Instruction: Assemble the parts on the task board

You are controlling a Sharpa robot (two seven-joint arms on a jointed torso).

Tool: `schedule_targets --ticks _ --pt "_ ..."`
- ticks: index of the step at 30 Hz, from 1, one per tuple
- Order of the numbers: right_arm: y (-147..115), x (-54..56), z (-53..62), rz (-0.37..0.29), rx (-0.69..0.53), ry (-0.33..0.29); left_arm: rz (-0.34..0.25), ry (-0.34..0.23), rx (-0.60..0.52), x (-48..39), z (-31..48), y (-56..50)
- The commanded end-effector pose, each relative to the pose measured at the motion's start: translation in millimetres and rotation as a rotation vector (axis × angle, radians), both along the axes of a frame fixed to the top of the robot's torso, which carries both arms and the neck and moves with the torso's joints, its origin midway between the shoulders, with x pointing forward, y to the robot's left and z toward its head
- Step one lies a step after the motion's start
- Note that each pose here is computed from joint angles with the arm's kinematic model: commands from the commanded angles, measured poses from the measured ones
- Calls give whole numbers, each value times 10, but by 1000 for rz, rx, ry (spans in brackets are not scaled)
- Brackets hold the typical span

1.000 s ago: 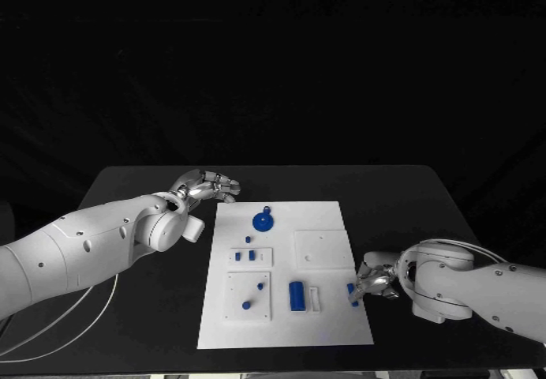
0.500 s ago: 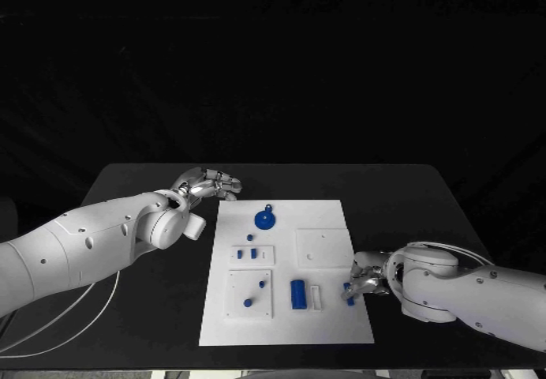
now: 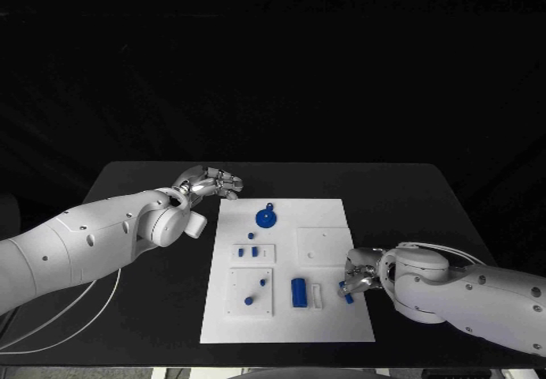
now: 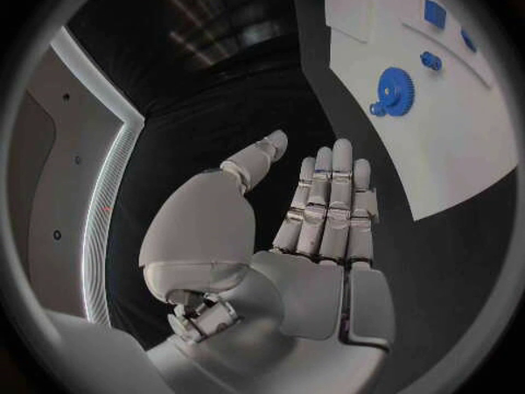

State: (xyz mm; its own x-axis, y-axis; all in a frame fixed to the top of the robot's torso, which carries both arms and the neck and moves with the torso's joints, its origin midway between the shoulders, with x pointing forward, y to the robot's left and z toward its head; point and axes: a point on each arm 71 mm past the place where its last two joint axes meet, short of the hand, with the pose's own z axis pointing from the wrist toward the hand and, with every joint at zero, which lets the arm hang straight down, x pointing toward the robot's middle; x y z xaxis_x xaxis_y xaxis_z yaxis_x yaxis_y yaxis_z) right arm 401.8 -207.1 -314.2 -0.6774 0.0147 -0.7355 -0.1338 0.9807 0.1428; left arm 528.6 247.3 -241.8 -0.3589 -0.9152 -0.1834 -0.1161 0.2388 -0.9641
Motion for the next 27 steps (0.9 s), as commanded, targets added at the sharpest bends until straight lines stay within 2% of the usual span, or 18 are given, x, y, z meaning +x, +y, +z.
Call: schedule_targets --ticks 1,4,9,18,22,27 --pt "-26 -78 -131 9 -43 40 -17 3 -12 -6 5 -29" --pt "-32 -85 -137 -5 -26 55 -16 3 -12 -6 5 -28" --pt "-57 -101 -150 -78 48 103 -16 4 -11 -6 4 -24" --pt "-69 -135 -119 -270 267 153 -15 4 -11 -4 4 -27" --pt "-51 -160 -90 -328 344 166 -14 3 -11 -4 3 -23" --pt "25 -192 -62 -358 405 202 -17 4 -12 -4 3 -35"
